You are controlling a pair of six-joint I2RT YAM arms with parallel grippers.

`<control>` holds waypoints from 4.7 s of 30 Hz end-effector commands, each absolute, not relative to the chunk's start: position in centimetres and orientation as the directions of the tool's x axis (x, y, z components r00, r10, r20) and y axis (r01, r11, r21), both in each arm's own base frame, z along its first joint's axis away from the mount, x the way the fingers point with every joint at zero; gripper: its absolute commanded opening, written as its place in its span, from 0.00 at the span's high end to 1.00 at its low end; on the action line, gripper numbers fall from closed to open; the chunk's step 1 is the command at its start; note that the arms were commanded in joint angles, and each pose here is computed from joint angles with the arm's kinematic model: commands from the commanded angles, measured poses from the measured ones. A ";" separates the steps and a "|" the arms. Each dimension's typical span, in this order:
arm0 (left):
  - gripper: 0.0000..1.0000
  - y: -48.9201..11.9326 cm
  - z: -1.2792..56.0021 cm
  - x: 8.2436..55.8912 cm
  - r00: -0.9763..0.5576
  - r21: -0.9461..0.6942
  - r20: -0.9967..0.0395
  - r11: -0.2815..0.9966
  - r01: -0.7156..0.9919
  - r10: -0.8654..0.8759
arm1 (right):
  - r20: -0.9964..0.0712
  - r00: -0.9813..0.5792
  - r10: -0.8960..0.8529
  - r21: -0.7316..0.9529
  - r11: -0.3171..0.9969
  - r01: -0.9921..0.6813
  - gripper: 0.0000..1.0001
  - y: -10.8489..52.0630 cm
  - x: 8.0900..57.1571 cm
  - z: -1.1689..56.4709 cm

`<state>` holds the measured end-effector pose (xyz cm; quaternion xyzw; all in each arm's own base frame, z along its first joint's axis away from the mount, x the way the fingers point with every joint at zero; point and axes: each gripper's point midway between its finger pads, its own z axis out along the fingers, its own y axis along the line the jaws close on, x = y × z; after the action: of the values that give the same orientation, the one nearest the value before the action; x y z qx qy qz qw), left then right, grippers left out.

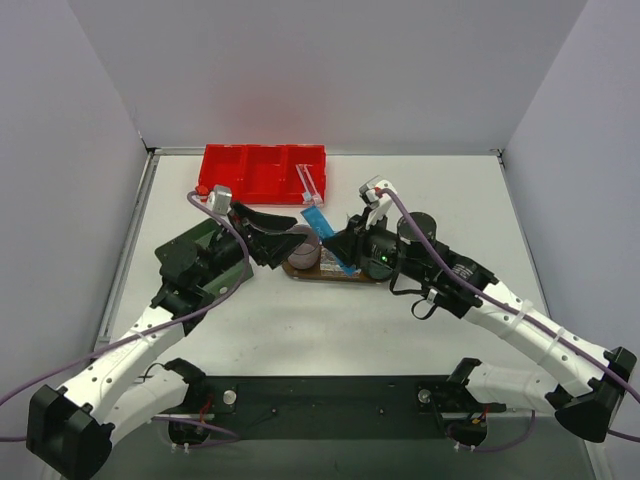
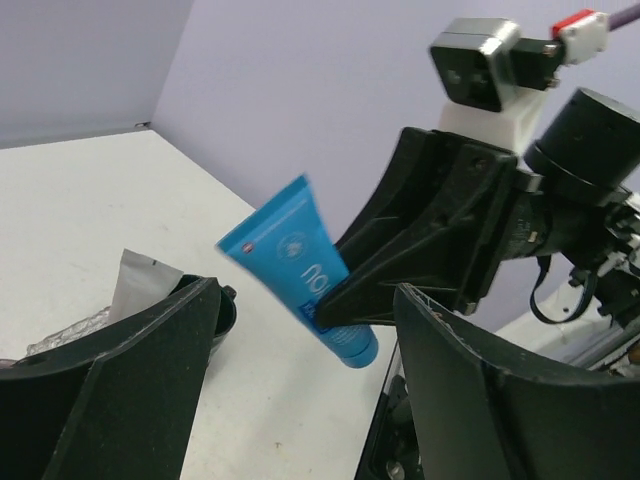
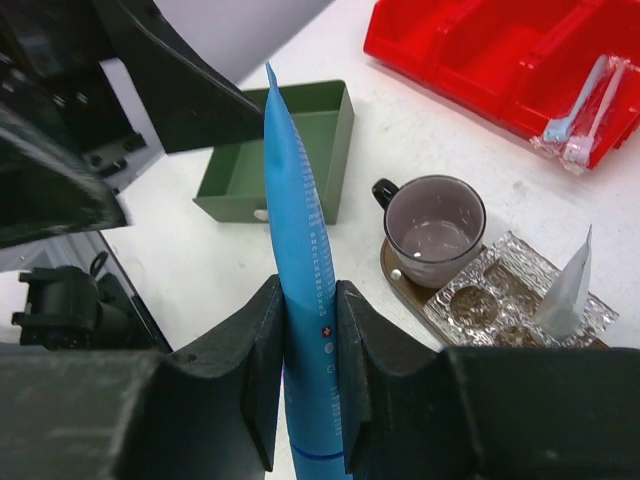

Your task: Prepare toiletry sets of a toothbrush and toothpaste on the tray

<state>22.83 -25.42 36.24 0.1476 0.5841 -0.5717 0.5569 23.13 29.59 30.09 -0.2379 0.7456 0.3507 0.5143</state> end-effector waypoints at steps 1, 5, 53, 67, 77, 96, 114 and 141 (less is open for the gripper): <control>0.19 -24.4 38.4 24.0 -0.295 -0.573 -0.700 0.265 0.776 -0.650 | -0.943 -0.255 0.215 0.333 0.576 -0.746 1.00 30.0 23.0 36.1; 0.20 -26.2 38.5 23.5 -0.339 -0.582 -0.691 0.213 0.785 -0.639 | -0.940 -0.261 0.220 0.341 0.552 -0.761 1.00 30.4 22.6 36.0; 0.97 -31.2 34.9 20.9 -0.314 -0.338 -0.938 0.192 0.921 -0.148 | -0.931 -0.348 0.111 0.335 0.641 -0.691 0.39 25.0 23.3 36.0; 0.97 -30.9 29.9 18.3 -0.324 -0.299 -0.935 0.171 0.939 0.144 | -0.837 -0.520 -0.171 0.362 0.540 -0.760 0.45 28.2 20.5 34.2; 0.96 -30.6 30.1 17.9 -0.310 -0.288 -0.941 0.163 0.944 0.136 | -0.802 -0.552 -0.228 0.373 0.531 -0.761 0.55 30.3 20.3 32.1; 0.97 -30.3 30.8 17.9 -0.285 -0.264 -0.952 0.172 0.949 0.111 | -0.744 -0.617 -0.257 0.452 0.486 -0.748 0.69 31.7 19.3 30.5; 0.97 -30.0 31.3 18.3 -0.263 -0.245 -0.962 0.200 0.949 0.069 | -0.718 -0.638 -0.278 0.480 0.466 -0.744 0.89 32.2 19.0 29.7; 0.23 -25.7 34.5 21.2 -0.242 -0.246 -0.969 0.306 0.920 -0.053 | -0.887 -0.441 -0.139 0.234 0.688 -0.687 1.00 27.3 23.7 33.9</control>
<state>20.15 -27.66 29.75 0.3616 0.6645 -0.4852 0.4385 21.93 29.24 30.68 -0.2804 0.8173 0.3357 0.3752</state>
